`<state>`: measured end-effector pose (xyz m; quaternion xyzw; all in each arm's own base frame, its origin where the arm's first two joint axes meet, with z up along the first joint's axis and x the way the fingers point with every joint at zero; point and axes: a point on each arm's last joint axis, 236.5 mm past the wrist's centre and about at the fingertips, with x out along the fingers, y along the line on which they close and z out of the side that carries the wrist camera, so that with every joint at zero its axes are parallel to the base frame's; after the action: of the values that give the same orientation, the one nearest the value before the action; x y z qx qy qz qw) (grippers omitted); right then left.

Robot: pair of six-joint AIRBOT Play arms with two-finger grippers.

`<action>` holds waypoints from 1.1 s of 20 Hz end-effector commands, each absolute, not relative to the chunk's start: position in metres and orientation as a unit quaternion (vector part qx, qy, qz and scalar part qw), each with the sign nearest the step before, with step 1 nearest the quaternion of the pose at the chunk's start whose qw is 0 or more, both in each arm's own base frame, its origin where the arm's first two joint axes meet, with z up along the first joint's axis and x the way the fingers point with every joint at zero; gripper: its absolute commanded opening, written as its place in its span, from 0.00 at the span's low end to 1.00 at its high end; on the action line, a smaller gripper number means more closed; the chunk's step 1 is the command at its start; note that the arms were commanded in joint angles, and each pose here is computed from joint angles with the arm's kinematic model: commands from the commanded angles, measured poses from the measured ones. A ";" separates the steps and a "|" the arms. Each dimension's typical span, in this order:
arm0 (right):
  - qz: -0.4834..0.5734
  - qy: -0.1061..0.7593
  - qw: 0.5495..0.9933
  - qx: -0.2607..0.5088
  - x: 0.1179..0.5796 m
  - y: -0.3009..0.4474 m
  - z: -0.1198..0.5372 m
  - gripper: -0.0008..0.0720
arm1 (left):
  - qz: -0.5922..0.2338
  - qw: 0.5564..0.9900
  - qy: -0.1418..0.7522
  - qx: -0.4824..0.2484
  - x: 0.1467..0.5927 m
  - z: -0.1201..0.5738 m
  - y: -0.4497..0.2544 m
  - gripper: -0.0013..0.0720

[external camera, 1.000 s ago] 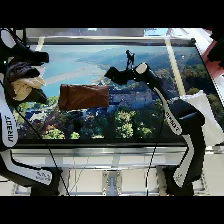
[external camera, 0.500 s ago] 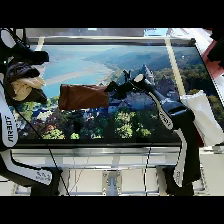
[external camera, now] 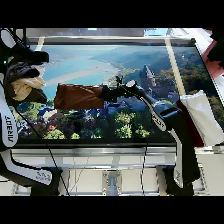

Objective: Fold the shirts.

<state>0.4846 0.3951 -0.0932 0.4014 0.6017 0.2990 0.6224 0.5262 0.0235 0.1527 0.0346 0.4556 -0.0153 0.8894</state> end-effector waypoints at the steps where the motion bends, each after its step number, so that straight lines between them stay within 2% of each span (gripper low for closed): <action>1: 0.338 0.568 0.622 0.421 0.490 0.409 -0.073 0.06 | -0.018 0.888 0.459 0.041 0.525 0.152 0.024 0.03; 4: 0.380 0.494 0.634 0.458 0.526 0.397 -0.024 0.06 | -0.021 0.887 0.459 0.046 0.525 0.151 0.024 0.03; 7: 0.377 0.436 0.687 0.442 0.568 0.343 0.026 0.06 | -0.021 0.887 0.459 0.045 0.525 0.152 0.024 0.03; 9: 0.348 0.408 0.733 0.417 0.590 0.286 0.057 0.06 | -0.021 0.887 0.459 0.045 0.525 0.151 0.024 0.03; 12: 0.236 0.410 0.803 0.362 0.605 0.169 0.081 0.06 | -0.021 0.886 0.460 0.045 0.524 0.151 0.024 0.03; 14: 0.138 0.425 0.837 0.317 0.596 0.079 0.089 0.06 | -0.021 0.885 0.462 0.044 0.523 0.150 0.024 0.03; 16: 0.054 0.440 0.851 0.281 0.572 -0.005 0.099 0.06 | -0.021 0.884 0.466 0.044 0.522 0.149 0.023 0.03; 19: -0.051 0.453 0.850 0.265 0.517 -0.120 0.120 0.06 | -0.020 0.877 0.478 0.038 0.516 0.146 0.023 0.03; 22: -0.109 0.445 0.846 0.273 0.463 -0.195 0.145 0.06 | -0.015 0.870 0.492 0.026 0.510 0.142 0.021 0.03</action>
<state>0.5254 -0.1162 0.1292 0.2833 0.4308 -0.0236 0.8565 0.5161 0.0226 0.1461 0.0352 0.4781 -0.0185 0.8774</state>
